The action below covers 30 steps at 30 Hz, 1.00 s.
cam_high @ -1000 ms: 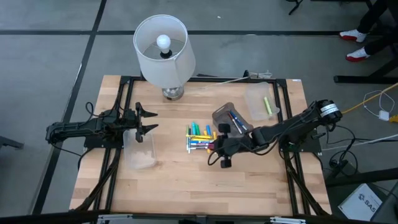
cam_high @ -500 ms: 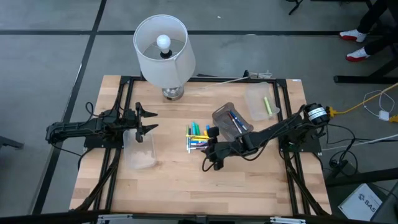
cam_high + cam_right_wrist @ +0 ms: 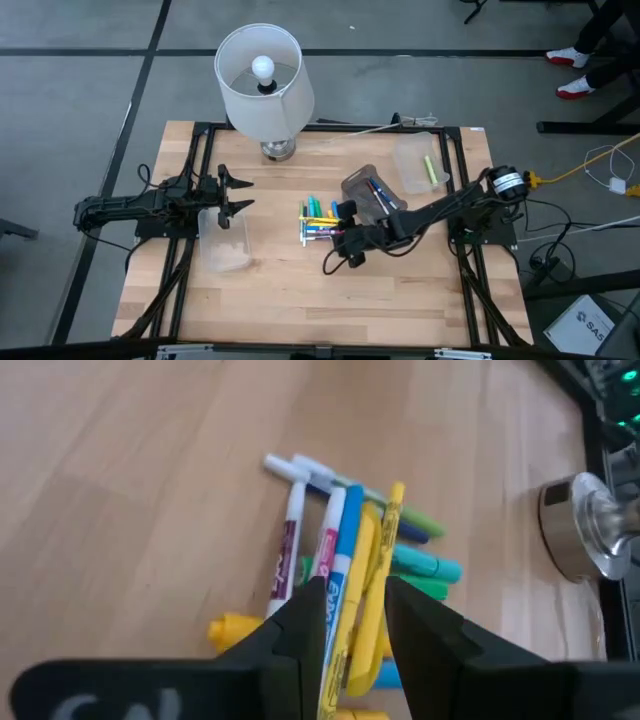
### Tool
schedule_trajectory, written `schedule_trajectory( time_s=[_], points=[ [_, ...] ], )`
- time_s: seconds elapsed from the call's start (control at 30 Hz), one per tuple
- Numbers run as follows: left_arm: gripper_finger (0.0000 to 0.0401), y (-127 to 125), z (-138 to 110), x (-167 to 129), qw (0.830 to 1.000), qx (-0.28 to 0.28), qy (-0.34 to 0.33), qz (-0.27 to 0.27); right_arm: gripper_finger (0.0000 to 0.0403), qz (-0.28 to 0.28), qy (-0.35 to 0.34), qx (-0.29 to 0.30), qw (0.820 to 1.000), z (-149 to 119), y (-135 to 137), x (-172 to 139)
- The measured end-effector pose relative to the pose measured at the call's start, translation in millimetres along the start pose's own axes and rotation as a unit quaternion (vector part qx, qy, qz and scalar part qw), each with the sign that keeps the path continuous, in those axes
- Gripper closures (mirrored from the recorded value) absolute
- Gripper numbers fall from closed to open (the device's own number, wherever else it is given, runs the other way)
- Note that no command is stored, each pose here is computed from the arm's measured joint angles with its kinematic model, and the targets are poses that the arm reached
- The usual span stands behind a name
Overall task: Pick & Place Markers
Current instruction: Put the pink marker pen into the black bin
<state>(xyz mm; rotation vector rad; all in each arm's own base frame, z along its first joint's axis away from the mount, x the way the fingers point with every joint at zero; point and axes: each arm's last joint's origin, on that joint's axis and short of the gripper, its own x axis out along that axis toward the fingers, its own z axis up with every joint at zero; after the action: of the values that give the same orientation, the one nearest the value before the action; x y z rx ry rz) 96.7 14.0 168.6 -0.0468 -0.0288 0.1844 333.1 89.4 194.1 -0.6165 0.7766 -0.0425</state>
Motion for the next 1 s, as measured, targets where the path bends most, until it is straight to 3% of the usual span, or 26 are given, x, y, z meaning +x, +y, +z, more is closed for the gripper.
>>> schedule_trajectory(
  time_s=[0.37, 0.67, 1.0],
  points=[
    [0.0159, 0.0, 0.0, 0.0, 1.000, 0.000, 0.000, 0.000, 0.0299, 0.006, 0.040, -0.008, 0.999, -11.4, 7.8, 20.9],
    [0.0159, 0.0, 0.0, 0.0, 1.000, 0.000, 0.000, 0.000, 0.0299, 0.028, 0.060, 0.052, 0.996, -16.5, 12.0, 23.1],
    [0.0159, 0.0, 0.0, 0.0, 1.000, 0.000, 0.000, 0.000, 0.0299, 0.045, 0.093, 0.071, 0.992, -23.1, 15.4, 21.4]
  ],
)
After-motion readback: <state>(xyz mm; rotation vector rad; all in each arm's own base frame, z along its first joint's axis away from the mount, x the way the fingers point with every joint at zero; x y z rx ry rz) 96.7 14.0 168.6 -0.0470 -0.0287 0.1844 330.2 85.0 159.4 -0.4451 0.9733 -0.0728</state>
